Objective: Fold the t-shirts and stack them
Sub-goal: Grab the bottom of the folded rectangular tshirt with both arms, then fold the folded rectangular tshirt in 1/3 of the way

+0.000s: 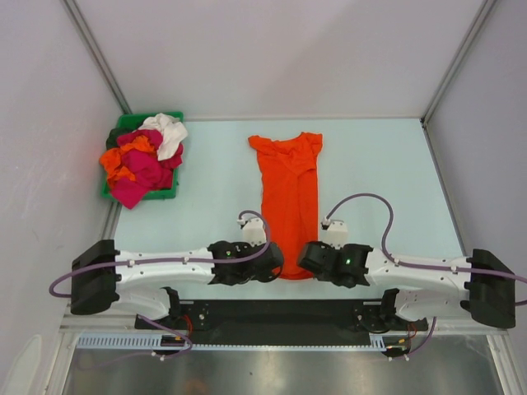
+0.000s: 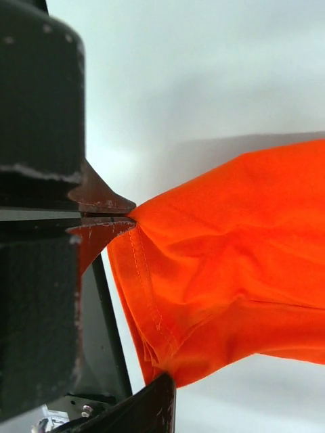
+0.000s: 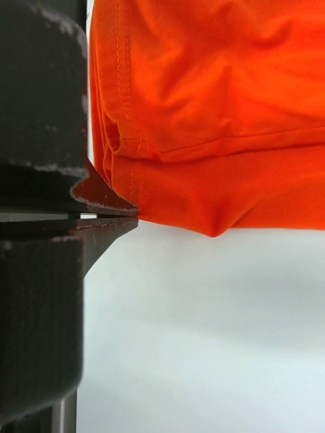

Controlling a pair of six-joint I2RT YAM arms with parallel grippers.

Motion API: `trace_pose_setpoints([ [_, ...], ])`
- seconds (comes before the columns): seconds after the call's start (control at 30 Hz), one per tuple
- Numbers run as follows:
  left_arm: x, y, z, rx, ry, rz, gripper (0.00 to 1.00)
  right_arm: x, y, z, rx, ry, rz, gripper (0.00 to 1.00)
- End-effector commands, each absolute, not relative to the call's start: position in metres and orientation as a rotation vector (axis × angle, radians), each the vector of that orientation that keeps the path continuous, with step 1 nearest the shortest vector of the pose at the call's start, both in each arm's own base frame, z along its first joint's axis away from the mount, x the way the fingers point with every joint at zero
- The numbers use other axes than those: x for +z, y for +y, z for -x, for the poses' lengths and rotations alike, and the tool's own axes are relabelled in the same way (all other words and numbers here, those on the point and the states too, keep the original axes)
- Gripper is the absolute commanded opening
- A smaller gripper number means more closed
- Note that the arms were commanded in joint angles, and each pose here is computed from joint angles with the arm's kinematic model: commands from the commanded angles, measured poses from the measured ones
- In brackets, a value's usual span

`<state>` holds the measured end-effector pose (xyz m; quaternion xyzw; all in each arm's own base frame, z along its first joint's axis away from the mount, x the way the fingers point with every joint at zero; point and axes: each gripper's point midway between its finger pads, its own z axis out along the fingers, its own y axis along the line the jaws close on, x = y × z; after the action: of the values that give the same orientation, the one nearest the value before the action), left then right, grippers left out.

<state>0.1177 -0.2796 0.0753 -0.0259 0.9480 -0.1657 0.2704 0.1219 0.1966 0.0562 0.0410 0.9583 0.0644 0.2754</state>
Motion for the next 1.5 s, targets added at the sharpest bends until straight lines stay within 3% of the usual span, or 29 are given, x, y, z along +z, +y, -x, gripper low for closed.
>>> trace_pose_setpoints([
  [0.0, 0.098, -0.274, -0.129, -0.404, 2.487, 0.053, 0.00, 0.085, 0.188, -0.144, 0.127, 2.464, -0.120, 0.00],
  [0.3, 0.113, -0.269, -0.141, -0.379, 2.432, 0.058, 0.00, 0.097, 0.184, -0.166, 0.111, 2.431, -0.141, 0.00],
  [0.6, 0.119, -0.271, -0.183, -0.315, 2.392, 0.059, 0.00, 0.102, 0.184, -0.218, 0.104, 2.405, -0.164, 0.00],
  [1.2, 0.154, -0.281, -0.340, -0.240, 2.295, 0.085, 0.00, 0.103, 0.207, -0.369, 0.062, 2.375, -0.241, 0.00],
  [1.47, 0.126, -0.286, -0.396, -0.207, 2.343, 0.093, 0.00, 0.094, 0.198, -0.420, 0.044, 2.360, -0.321, 0.00],
])
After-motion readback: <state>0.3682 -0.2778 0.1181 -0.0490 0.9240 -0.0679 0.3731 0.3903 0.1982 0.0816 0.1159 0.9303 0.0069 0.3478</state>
